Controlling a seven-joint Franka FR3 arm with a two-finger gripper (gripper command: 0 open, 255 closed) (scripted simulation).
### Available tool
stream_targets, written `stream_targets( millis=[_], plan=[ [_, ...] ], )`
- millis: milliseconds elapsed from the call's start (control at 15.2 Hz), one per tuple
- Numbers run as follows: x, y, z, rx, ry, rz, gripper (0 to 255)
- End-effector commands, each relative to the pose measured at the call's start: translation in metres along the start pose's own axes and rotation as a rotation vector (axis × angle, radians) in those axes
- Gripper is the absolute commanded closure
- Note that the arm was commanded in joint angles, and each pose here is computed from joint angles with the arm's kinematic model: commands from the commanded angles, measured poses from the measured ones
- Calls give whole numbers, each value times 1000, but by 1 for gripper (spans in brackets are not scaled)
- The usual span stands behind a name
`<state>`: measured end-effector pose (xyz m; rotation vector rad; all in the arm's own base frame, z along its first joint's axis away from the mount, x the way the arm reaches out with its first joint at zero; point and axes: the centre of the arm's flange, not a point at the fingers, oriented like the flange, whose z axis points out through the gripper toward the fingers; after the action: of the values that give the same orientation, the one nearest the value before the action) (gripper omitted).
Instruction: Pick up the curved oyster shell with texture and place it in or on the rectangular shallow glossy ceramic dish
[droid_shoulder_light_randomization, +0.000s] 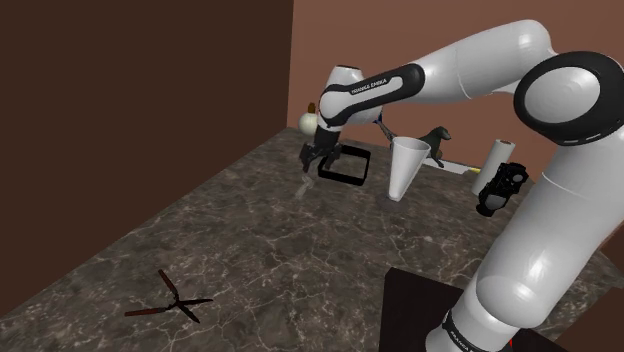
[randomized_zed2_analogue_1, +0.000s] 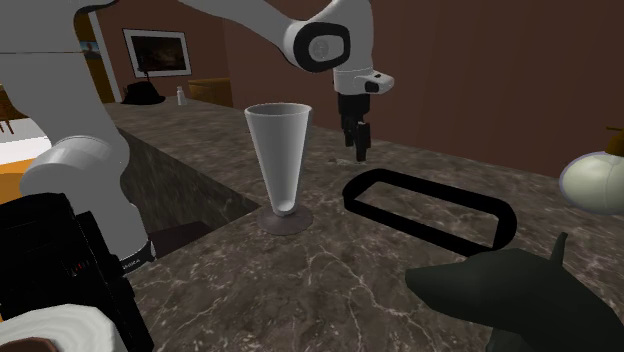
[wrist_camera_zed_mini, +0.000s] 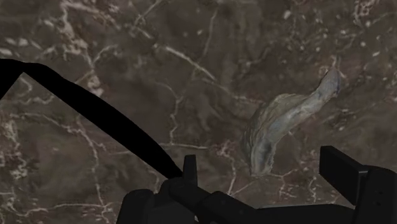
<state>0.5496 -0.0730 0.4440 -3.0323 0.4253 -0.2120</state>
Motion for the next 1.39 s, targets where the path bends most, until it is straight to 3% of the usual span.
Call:
stream_targets(
  millis=[0, 132, 660, 726, 1320],
  plan=[
    [0, 0, 10, 0, 1, 0, 0],
    [0, 0, 24, 0, 1, 0, 0],
    [0, 0, 24, 0, 1, 0, 0],
    [0, 0, 24, 0, 1, 0, 255],
    [2, 2, 23, 1, 6, 0, 255]
  ],
)
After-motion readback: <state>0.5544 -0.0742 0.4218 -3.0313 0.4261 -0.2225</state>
